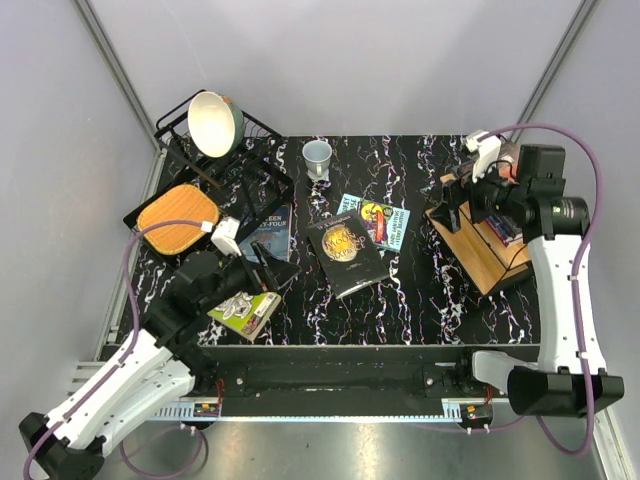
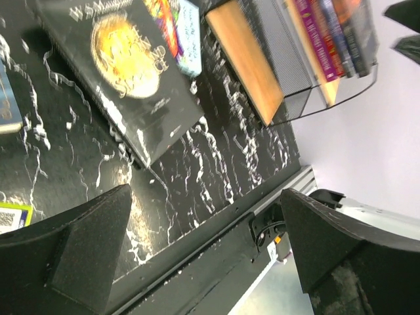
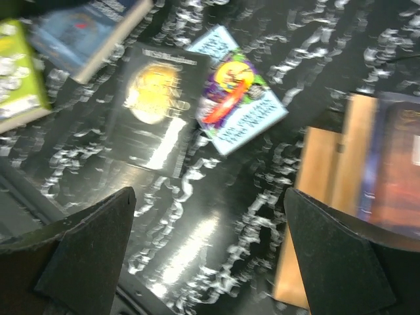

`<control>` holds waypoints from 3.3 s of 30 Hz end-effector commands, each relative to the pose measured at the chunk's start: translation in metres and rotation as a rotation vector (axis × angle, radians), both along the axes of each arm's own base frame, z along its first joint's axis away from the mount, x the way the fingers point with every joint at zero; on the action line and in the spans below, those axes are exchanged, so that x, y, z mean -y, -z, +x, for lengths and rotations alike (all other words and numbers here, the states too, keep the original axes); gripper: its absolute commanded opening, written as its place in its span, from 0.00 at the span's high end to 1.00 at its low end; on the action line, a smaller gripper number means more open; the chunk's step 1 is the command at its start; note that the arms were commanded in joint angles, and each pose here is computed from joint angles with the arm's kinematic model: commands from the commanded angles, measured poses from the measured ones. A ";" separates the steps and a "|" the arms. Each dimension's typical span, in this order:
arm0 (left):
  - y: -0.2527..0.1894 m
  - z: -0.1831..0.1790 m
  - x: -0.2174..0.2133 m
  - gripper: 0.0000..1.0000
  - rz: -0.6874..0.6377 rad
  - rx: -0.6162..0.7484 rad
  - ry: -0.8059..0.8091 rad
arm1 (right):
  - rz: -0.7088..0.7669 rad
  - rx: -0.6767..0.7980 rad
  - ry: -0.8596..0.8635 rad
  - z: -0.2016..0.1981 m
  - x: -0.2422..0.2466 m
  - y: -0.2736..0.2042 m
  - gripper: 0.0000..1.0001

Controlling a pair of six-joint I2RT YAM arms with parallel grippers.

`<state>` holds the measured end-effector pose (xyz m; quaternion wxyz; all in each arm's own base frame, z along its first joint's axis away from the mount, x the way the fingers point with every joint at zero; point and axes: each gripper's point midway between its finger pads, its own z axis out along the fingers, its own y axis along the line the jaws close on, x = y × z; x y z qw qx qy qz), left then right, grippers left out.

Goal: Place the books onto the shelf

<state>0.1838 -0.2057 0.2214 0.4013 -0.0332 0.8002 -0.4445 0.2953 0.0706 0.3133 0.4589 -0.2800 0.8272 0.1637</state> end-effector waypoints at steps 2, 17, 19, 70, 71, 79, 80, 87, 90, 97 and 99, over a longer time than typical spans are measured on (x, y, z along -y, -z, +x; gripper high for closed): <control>0.001 0.007 0.017 0.01 -0.060 -0.020 0.033 | 0.244 0.036 -0.200 -0.017 -0.046 -0.015 0.00; 0.035 0.006 -0.001 0.01 0.186 -0.006 0.059 | -0.303 -0.062 0.009 -0.046 0.054 -0.030 0.02; 0.037 0.005 -0.006 0.01 0.210 0.026 0.056 | -0.371 -0.109 0.061 -0.054 0.075 -0.023 0.04; 0.049 -0.010 -0.002 0.01 0.179 0.135 0.154 | -0.464 -0.637 0.200 -0.084 0.173 0.075 0.65; 0.049 -0.010 -0.002 0.01 0.180 0.134 0.152 | -0.460 -0.637 0.202 -0.083 0.172 0.075 0.65; 0.050 -0.009 -0.001 0.01 0.180 0.130 0.154 | -0.436 -0.615 0.208 -0.076 0.170 0.071 0.65; 0.049 -0.009 -0.001 0.01 0.180 0.132 0.155 | -0.436 -0.612 0.208 -0.076 0.170 0.070 0.65; 0.051 -0.009 -0.002 0.01 0.182 0.130 0.153 | -0.416 -0.600 0.216 -0.068 0.170 0.068 0.65; 0.051 -0.009 -0.001 0.01 0.182 0.130 0.154 | -0.414 -0.592 0.219 -0.066 0.170 0.066 0.64; 0.050 -0.010 -0.001 0.01 0.181 0.128 0.159 | -0.445 -0.554 0.218 -0.071 0.170 0.054 0.64; 0.049 -0.010 -0.001 0.01 0.179 0.131 0.160 | -0.468 -0.510 0.195 -0.073 0.168 0.046 0.64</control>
